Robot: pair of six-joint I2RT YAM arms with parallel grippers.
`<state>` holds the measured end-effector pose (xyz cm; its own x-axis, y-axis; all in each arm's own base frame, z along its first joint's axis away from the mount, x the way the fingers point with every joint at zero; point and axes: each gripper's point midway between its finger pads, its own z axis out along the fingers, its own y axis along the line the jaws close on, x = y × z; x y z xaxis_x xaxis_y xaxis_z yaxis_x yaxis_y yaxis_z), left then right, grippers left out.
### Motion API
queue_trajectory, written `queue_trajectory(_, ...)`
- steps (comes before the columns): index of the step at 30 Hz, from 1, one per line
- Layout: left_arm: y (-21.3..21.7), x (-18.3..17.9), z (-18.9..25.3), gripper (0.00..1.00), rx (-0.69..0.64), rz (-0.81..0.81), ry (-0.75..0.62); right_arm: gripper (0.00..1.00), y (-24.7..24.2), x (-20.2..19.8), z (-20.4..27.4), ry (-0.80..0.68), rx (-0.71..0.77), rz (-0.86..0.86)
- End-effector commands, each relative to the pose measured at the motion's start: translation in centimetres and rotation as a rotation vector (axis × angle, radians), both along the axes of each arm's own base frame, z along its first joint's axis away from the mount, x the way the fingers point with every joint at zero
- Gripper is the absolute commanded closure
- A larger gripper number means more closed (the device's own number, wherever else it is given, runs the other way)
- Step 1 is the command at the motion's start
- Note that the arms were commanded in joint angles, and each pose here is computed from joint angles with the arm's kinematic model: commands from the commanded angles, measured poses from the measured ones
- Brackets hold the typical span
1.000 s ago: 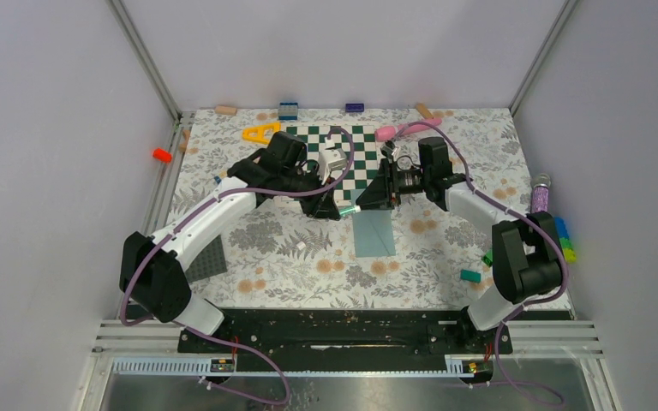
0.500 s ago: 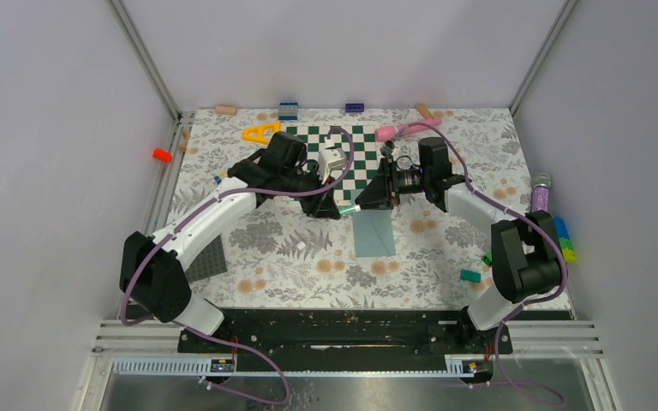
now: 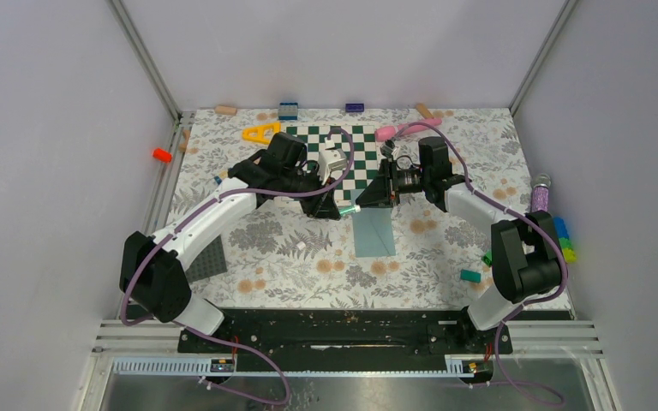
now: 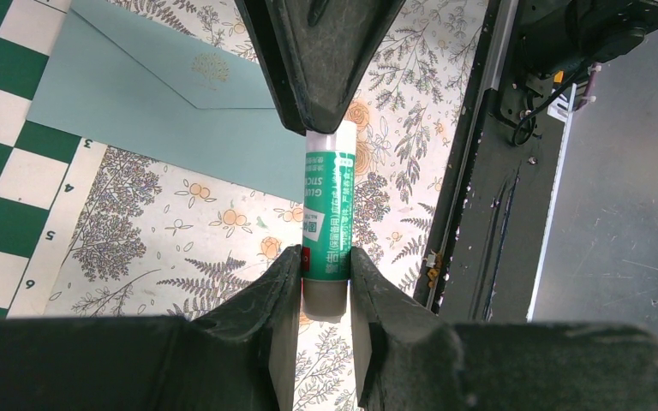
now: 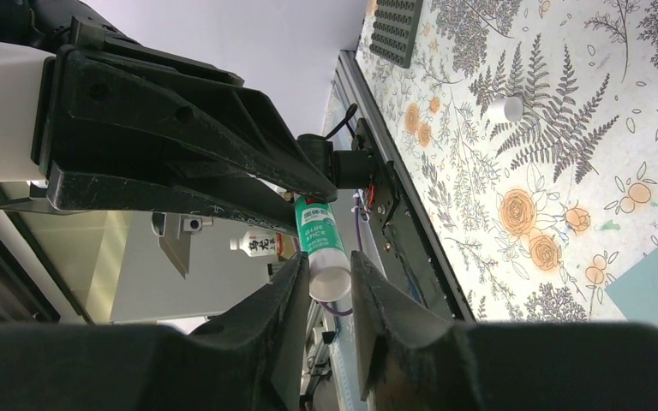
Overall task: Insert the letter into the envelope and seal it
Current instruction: Screw the solid glue.
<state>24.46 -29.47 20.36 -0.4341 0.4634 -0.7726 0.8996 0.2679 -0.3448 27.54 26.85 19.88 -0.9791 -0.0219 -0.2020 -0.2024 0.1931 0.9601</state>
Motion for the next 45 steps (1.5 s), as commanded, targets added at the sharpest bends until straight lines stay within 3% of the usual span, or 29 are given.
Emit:
queue_trajectory(1,-0.4,0.4,1.8,1.00,-0.043,0.001,-0.065,0.71,0.3,-0.6,0.7,-0.024,0.031,0.041)
queue_trajectory(3,-0.4,0.4,1.8,1.00,-0.045,0.000,-0.061,0.68,0.4,-0.7,0.7,-0.025,0.032,0.044)
queue_trajectory(6,-0.4,0.5,1.8,1.00,-0.044,0.004,-0.060,0.52,0.3,-0.7,0.6,-0.030,0.031,0.043)
queue_trajectory(9,-0.4,0.6,1.9,1.00,-0.044,0.010,-0.071,0.50,0.2,-0.8,0.3,-0.033,0.016,0.045)
queue_trajectory(21,-0.2,1.1,1.7,1.00,-0.036,0.035,-0.076,0.59,0.4,-1.5,0.6,-0.035,0.020,0.066)
queue_trajectory(25,-0.2,1.0,1.7,1.00,-0.037,0.032,-0.075,0.67,0.4,-1.5,0.7,-0.041,0.023,0.066)
queue_trajectory(28,-0.3,0.8,1.7,1.00,-0.044,0.020,-0.066,0.78,0.5,-1.5,1.0,-0.064,0.039,0.080)
queue_trajectory(31,-0.6,0.1,1.6,1.00,-0.058,-0.015,-0.032,0.85,0.5,-1.8,2.4,-0.143,0.095,0.133)
queue_trajectory(33,-0.8,-0.4,1.6,1.00,-0.070,-0.045,0.002,0.85,0.4,-2.2,3.4,-0.191,0.133,0.173)
queue_trajectory(38,-1.4,-1.6,1.4,1.00,-0.100,-0.112,0.092,0.73,0.0,-3.8,6.0,-0.412,0.227,0.258)
queue_trajectory(43,-1.7,-2.2,1.4,1.00,-0.114,-0.139,0.135,0.72,-0.3,-4.3,7.9,-0.591,0.290,0.331)
queue_trajectory(45,-1.6,-2.2,1.4,1.00,-0.112,-0.136,0.131,0.72,-0.3,-4.0,8.0,-0.544,0.284,0.371)
